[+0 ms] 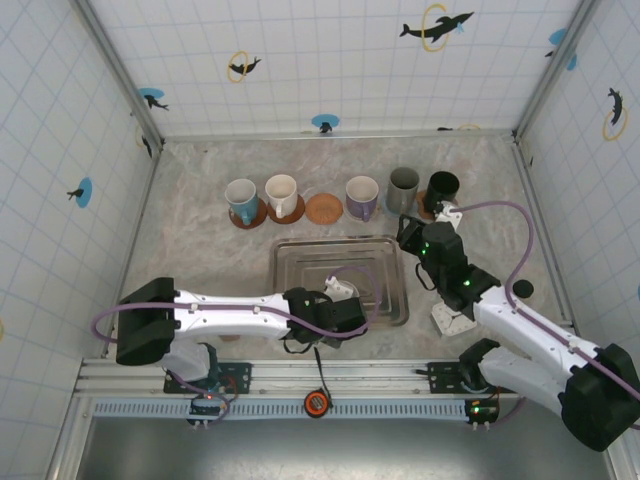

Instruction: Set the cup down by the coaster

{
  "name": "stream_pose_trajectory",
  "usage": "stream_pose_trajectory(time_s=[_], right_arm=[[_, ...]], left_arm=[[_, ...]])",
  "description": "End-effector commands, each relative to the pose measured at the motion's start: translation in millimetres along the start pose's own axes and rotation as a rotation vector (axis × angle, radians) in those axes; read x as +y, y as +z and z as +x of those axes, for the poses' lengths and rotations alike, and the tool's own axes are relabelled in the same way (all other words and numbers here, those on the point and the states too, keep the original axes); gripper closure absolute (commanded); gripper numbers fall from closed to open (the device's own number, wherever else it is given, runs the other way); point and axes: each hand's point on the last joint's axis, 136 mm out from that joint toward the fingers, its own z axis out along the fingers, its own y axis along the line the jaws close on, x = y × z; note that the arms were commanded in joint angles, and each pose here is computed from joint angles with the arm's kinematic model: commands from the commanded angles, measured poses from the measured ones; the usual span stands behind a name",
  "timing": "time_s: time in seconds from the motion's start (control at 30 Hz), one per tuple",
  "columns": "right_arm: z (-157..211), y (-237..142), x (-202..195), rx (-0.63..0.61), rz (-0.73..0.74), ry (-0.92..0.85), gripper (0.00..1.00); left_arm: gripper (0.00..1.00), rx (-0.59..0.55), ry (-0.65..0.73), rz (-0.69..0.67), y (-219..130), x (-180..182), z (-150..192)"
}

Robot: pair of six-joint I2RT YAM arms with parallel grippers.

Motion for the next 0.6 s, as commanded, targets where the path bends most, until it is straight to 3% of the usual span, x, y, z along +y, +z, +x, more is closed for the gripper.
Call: stream_pose_trajectory(time_s=[0.0,0.13,0.57], right_arm=[[-19,-1,13,-0.048,-0.034,0.031,0.46],[-18,-1,13,-0.045,-0.034,0.029,0.46],[-18,-1,11,-0.045,-0.029,0.027,0.46]], left_arm=[[0.87,-0.008,0.008,-0.017,0,2,-3],[1.0,-0.009,0.005,-0.024,-2,3,-4],[1.0,-0.075,-0.021,-0.003,-22,5,-18]])
